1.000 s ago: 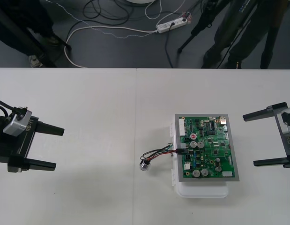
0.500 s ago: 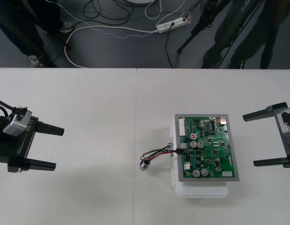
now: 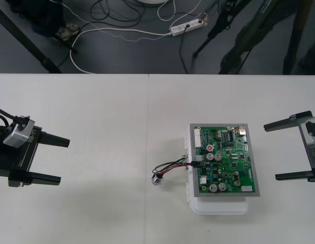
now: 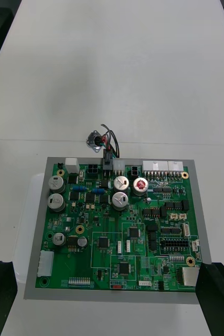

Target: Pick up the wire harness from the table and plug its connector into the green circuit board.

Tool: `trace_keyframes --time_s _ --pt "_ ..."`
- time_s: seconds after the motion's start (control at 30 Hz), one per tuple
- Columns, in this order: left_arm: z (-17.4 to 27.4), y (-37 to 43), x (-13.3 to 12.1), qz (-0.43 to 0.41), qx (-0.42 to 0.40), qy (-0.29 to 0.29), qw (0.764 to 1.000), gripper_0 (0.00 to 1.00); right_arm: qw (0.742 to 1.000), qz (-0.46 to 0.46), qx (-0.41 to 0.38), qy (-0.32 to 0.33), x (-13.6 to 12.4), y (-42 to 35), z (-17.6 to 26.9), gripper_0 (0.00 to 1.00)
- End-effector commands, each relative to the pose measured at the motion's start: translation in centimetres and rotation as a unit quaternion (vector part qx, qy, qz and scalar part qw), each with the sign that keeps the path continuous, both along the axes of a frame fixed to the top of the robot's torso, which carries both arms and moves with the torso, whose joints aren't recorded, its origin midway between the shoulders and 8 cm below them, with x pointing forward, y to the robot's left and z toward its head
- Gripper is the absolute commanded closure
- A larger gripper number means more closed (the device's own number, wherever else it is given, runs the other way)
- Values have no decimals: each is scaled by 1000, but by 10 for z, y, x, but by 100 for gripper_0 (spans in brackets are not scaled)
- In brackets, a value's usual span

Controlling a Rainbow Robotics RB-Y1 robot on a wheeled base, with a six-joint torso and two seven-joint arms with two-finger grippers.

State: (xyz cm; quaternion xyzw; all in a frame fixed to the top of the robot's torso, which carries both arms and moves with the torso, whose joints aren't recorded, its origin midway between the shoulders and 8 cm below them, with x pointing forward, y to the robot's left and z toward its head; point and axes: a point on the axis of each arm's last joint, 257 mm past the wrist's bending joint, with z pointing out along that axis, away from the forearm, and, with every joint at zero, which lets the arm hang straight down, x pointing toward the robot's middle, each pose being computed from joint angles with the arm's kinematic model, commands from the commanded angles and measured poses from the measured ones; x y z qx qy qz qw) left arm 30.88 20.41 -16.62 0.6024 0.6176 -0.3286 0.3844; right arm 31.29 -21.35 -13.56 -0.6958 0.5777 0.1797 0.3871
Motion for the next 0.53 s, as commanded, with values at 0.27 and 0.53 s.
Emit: trace_keyframes --time_s 0.27,0.53 --pt "0 0 -16 -13 -1 14 1000 13 1000 -13 -9 0 -1 -6 6 0" --pt "0 0 -16 -13 -1 14 1000 12 1000 -13 -9 0 -1 -6 6 0"
